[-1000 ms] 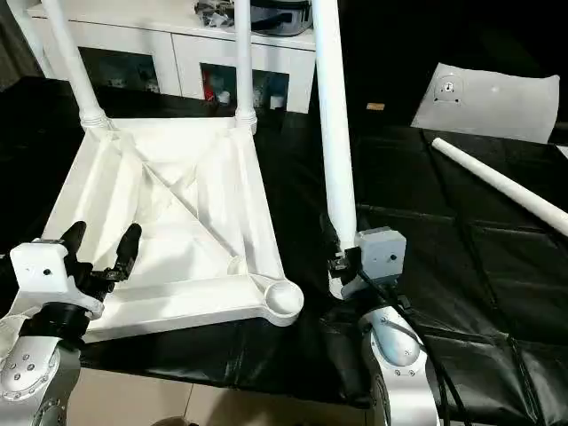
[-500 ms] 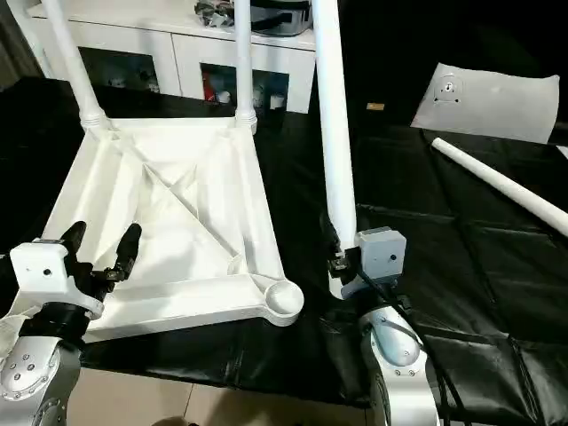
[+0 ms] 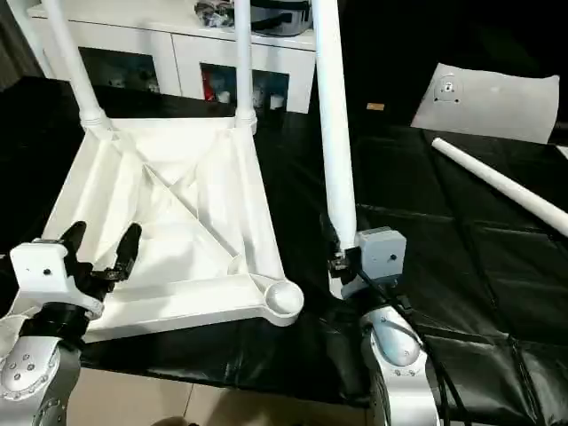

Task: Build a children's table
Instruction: Pick table leg

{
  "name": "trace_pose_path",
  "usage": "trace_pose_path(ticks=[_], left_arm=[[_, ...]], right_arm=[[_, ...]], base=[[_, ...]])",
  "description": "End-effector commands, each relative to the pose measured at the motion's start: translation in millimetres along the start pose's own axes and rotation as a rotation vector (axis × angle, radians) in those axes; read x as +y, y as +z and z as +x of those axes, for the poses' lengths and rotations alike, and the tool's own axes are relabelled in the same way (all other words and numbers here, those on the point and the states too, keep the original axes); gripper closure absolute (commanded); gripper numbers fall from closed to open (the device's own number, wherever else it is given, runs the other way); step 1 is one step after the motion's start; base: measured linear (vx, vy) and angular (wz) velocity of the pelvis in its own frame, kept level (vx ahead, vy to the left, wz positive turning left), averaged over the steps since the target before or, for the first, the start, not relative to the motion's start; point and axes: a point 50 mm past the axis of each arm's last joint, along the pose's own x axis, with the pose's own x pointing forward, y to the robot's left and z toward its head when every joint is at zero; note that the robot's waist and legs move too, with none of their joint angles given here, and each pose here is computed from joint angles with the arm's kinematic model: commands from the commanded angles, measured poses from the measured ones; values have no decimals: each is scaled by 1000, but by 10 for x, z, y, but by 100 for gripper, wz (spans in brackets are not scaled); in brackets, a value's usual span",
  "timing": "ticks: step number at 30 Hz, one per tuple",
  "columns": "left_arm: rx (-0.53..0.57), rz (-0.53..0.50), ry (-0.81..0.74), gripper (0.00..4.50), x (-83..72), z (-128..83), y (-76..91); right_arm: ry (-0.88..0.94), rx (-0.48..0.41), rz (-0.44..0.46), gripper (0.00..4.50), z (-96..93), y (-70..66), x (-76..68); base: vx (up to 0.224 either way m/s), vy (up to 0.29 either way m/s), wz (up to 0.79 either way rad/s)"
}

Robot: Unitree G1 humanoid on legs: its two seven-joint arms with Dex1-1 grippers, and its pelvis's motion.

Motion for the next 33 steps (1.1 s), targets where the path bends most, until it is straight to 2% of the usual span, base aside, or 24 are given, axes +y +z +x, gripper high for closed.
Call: trace_pose_path(ticks=[1,33], left_arm=[[-11,0,-3,41,-6,15,11],[-11,0,-3,41,-6,15,11]], right_arm=[[0,-2,3,265,17,11,-9],[0,-2,3,265,17,11,-9]], base=[[0,0,0],[0,0,0]])
